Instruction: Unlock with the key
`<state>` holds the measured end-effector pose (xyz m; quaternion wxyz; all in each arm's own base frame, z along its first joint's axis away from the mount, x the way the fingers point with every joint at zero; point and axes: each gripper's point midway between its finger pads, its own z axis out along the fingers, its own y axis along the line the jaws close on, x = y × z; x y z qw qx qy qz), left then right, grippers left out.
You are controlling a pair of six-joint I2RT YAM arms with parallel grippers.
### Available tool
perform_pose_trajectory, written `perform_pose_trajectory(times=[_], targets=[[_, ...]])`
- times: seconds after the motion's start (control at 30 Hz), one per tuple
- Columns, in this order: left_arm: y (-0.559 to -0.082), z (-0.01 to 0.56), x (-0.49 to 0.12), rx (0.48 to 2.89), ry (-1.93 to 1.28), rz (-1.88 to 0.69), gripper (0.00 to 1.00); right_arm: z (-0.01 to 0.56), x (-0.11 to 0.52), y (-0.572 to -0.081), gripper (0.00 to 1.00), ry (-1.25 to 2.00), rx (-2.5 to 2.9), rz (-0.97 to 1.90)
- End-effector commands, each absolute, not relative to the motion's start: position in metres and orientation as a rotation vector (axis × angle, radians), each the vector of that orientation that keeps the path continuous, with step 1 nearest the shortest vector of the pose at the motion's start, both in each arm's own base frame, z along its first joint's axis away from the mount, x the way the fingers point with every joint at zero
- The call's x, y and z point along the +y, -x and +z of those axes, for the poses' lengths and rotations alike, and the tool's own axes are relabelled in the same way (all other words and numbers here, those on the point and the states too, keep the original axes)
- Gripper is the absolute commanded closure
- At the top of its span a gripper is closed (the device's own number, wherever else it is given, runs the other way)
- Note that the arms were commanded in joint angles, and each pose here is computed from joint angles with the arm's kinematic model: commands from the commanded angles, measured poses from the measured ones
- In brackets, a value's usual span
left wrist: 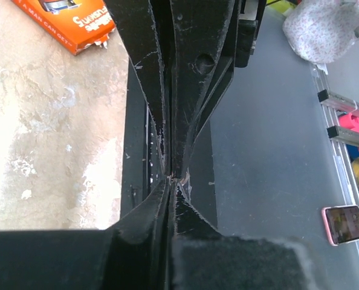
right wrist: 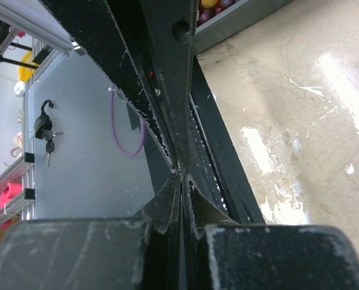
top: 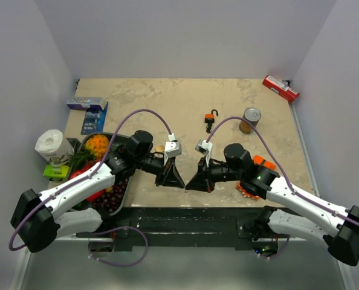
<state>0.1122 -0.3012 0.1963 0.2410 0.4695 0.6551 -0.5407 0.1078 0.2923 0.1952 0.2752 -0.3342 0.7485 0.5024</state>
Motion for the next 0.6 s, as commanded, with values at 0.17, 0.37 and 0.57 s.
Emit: perform_pose_trajectory(times=[0.17,0.37,0.57], targets=[[-0.163,0.222,-0.295,1.762,-1.040,-1.220,0.17,0.193,0.290,-0.132,1.00,0.754,2.012,1.234],[-0.216,0.209,-0.258,1.897,-0.724,-1.080,0.05,0.179,0.276,-0.157,1.00,0.610,2.064,1.088],[-0.257,0.139,-0.217,2.242,-0.429,-0.898,0.04,0.178,0.257,-0.177,1.00,0.492,2.058,1.037]])
